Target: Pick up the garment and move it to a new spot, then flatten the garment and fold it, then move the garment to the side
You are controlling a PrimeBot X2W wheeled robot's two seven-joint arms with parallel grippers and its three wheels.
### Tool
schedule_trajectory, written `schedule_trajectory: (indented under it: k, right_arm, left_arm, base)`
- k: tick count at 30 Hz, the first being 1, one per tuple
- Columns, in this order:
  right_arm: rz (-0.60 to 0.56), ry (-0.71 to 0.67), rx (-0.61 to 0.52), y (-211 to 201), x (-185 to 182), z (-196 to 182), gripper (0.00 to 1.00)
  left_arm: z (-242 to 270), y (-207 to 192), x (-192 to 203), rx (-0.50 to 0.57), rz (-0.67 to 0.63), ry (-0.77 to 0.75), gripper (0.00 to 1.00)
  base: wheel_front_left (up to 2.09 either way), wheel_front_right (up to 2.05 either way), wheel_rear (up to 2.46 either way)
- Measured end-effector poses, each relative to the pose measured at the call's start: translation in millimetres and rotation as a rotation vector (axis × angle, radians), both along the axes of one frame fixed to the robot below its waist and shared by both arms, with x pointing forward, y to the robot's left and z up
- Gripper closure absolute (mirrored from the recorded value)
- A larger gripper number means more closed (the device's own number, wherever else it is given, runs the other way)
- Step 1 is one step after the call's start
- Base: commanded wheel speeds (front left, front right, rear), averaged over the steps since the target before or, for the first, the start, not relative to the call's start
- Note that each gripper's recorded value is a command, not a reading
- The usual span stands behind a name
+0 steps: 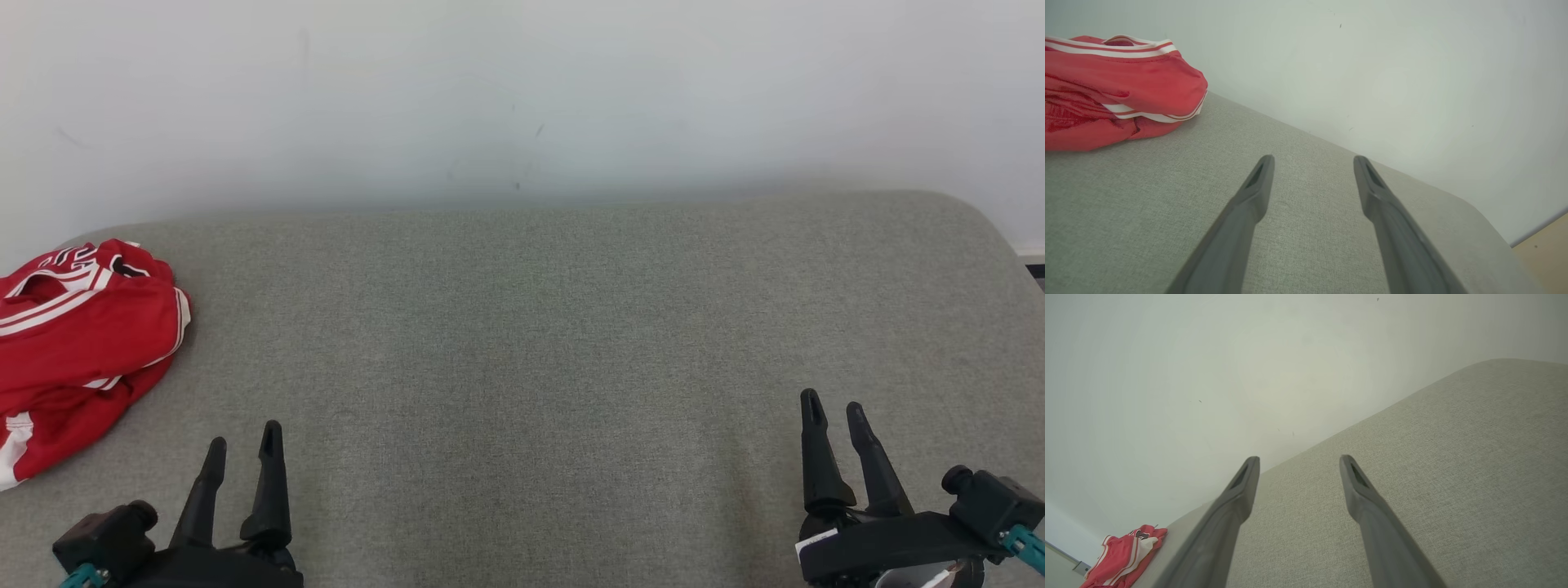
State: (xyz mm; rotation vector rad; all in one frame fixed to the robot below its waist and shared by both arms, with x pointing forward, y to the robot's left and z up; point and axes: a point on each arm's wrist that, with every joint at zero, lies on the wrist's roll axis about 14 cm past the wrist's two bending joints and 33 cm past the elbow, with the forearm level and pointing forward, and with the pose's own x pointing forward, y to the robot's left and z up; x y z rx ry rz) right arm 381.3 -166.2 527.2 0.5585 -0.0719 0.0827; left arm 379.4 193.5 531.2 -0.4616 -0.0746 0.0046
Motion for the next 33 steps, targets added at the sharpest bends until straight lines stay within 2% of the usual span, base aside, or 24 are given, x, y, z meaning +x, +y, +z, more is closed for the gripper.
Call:
schedule_trajectory:
  k: [23,33]
  right_arm:
    - [0.037,-0.081,-0.228,17,-1,13,0.0]
    - [0.046,-0.118,-0.306,22,-2,18,0.0]
  left_arm:
    - [15,-3,-4,0.23,0.012,-0.071,0.0]
    - [22,-2,-5,0.292,0.014,-0.109,0.0]
  base:
    - [0.0,0.0,0.0]
    - [0.0,0.0,0.0]
